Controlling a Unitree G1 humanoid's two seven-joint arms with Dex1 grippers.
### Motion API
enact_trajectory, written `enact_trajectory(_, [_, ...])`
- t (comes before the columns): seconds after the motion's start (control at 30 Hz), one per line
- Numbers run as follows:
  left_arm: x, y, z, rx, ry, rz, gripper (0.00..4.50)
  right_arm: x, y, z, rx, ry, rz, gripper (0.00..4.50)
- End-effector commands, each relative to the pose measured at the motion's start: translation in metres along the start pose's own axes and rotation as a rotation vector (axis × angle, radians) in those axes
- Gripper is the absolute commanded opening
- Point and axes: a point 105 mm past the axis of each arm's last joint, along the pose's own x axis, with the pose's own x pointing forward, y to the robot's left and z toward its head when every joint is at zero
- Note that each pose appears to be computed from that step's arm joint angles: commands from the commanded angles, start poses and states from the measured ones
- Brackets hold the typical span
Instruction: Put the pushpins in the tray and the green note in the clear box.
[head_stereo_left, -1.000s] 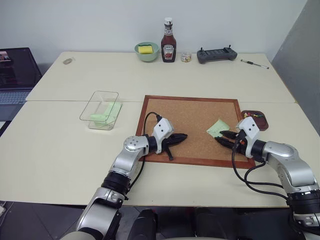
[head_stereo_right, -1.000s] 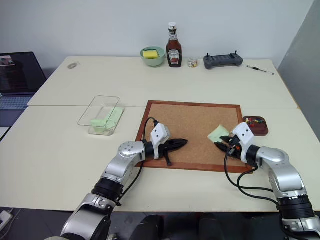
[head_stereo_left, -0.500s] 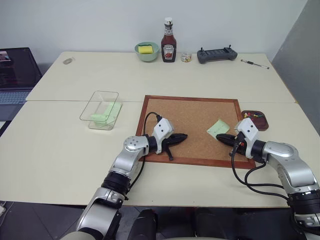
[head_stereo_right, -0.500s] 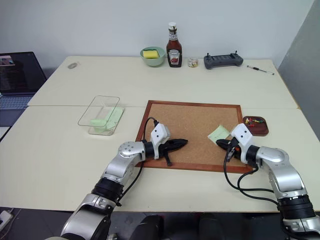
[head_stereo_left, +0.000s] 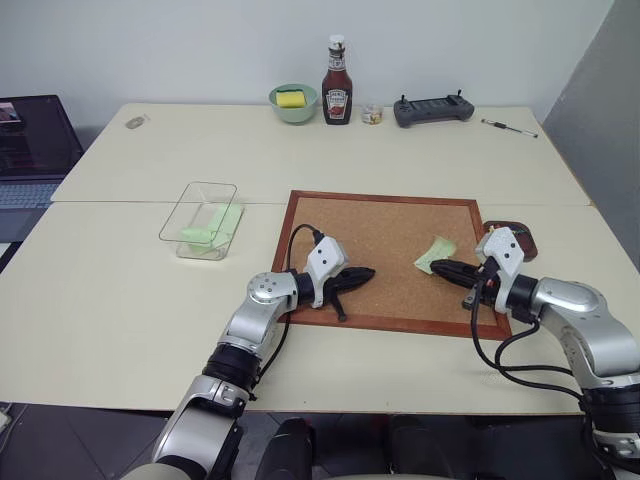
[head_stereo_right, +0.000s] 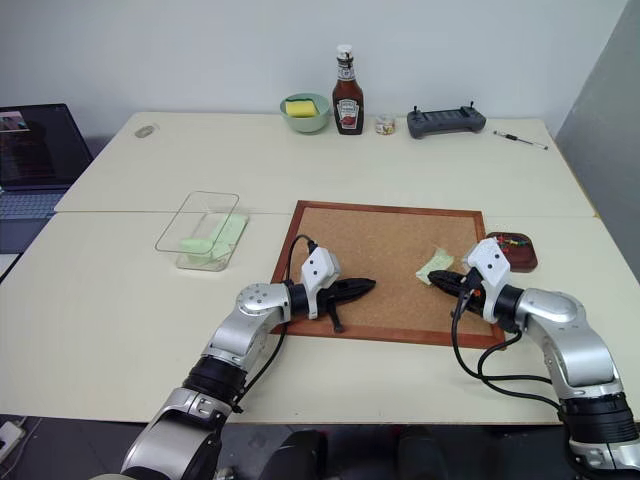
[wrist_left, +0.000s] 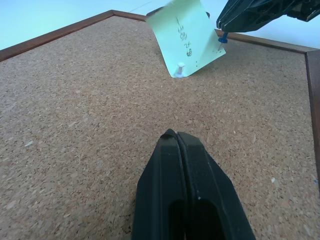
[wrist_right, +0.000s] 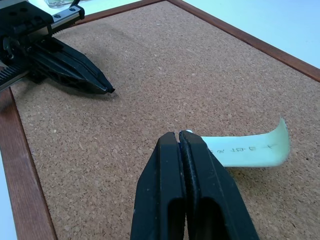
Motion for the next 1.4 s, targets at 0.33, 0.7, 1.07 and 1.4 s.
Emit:
enact_trajectory(0.33, [0.0, -0.007, -0.013, -0.021, 0.039, -0.02, 0.0, -0.009, -0.006, 0.02, -0.01, -0.067, -0.014, 0.02])
enact_trajectory(0.7, [0.001, -0.007, -0.012, -0.024, 0.036, -0.019, 0.0, -0.045, -0.041, 0.016, -0.039, -0.06, -0.194, 0.02])
enact_trajectory(1.07, [0.003, -0.008, -0.011, -0.021, 0.033, -0.028, 0.0, -0.058, -0.107, -0.019, -0.3, 0.165, -0.528, 0.02])
enact_trajectory(1.4, [0.0, -0.008, -0.012, -0.023, 0.038, -0.021, 0.0, -0.054, -0.127, -0.02, -0.364, 0.195, -0.62, 0.02])
